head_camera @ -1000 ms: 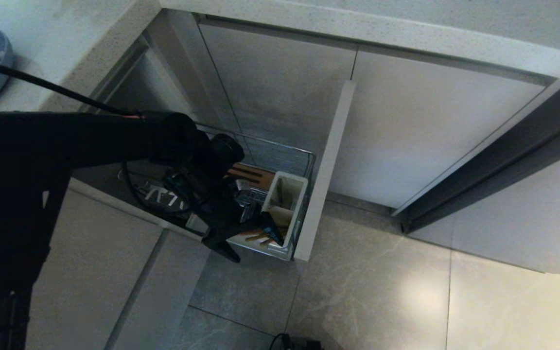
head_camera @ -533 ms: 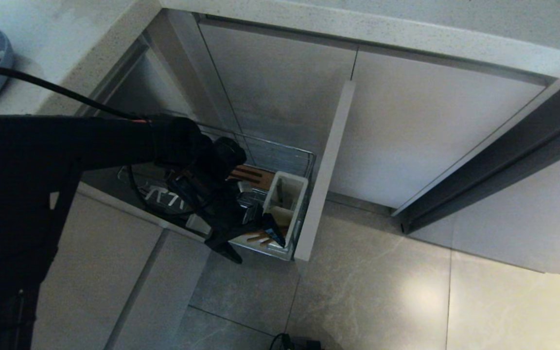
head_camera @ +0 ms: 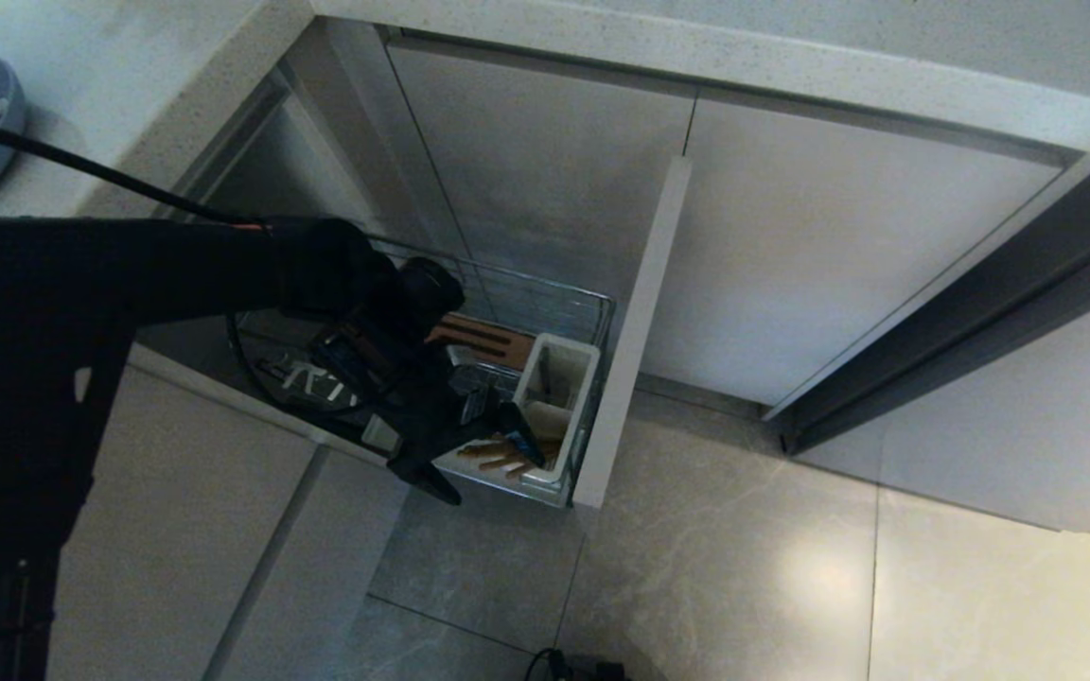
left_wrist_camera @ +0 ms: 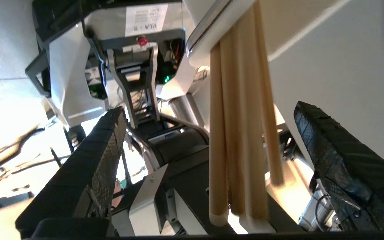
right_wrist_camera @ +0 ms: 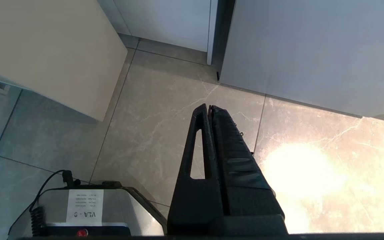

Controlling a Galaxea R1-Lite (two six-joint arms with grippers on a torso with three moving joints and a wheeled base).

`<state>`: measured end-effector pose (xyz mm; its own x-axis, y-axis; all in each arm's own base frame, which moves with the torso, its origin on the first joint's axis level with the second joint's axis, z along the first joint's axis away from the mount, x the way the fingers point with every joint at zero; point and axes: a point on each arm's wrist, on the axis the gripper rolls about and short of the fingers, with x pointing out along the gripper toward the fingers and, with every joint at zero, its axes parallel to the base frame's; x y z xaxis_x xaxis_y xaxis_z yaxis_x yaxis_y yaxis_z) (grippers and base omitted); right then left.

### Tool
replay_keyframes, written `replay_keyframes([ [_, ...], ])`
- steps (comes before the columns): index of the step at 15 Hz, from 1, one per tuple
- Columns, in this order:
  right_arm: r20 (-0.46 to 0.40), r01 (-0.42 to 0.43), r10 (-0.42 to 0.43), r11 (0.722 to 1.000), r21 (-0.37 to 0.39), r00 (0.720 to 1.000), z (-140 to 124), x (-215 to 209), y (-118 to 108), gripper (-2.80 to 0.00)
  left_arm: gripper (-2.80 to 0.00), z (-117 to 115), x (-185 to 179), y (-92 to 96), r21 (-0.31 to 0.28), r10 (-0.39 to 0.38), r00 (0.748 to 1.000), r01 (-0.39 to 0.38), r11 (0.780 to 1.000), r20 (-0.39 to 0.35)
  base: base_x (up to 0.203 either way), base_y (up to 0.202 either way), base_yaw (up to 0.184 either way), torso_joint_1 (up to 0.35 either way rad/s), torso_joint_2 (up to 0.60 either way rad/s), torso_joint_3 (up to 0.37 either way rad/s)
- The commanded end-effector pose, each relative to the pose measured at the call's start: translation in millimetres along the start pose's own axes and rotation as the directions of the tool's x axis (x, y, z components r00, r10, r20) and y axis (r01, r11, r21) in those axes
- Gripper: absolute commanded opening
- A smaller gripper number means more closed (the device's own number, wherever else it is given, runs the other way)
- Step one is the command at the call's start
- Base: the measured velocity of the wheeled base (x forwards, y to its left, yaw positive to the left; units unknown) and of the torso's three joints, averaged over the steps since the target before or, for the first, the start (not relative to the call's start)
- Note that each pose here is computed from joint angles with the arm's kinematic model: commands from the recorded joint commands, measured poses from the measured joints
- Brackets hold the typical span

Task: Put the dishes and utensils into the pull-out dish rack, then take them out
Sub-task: Take the chopsticks out of the cupboard

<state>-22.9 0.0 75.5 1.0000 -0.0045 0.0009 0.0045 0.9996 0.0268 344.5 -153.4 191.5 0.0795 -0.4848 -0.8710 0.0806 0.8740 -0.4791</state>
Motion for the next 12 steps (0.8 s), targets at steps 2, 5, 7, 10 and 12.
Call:
replay_keyframes([
  [2, 0.001, 0.0, 0.0, 1.0, 0.001, 1.0, 0, 0, 0, -2.8, 0.0, -1, -19, 5.9, -0.019, -0.009, 0.999, 0.01, 1.0, 0.043, 0.0, 0.0, 0.0, 0.0, 0.0, 0.0],
  [5, 0.001, 0.0, 0.0, 1.0, 0.001, 1.0, 0, 0, 0, -2.8, 0.0, 1, -22, 10.4, -0.031, -0.008, 0.999, 0.009, 0.999, 0.053, 0.0, 0.0, 0.0, 0.0, 0.0, 0.0],
  [7, 0.001, 0.0, 0.0, 1.0, 0.0, 1.0, 0, 0, 0, -2.8, 0.0, 3, -22, 12.5, -0.035, -0.009, 0.998, 0.011, 0.999, 0.061, 0.0, 0.0, 0.0, 0.0, 0.0, 0.0],
  [10, 0.001, 0.0, 0.0, 1.0, 0.001, 1.0, 0, 0, 0, -2.8, 0.0, 6, -21, 16.1, -0.054, -0.007, 0.997, 0.011, 0.998, 0.07, 0.0, 0.0, 0.0, 0.0, 0.0, 0.0],
  [12, 0.001, 0.0, 0.0, 1.0, 0.001, 1.0, 0, 0, 0, -2.8, 0.0, 6, -20, 15.0, -0.051, -0.011, 0.998, 0.014, 0.999, 0.067, 0.0, 0.0, 0.0, 0.0, 0.0, 0.0],
])
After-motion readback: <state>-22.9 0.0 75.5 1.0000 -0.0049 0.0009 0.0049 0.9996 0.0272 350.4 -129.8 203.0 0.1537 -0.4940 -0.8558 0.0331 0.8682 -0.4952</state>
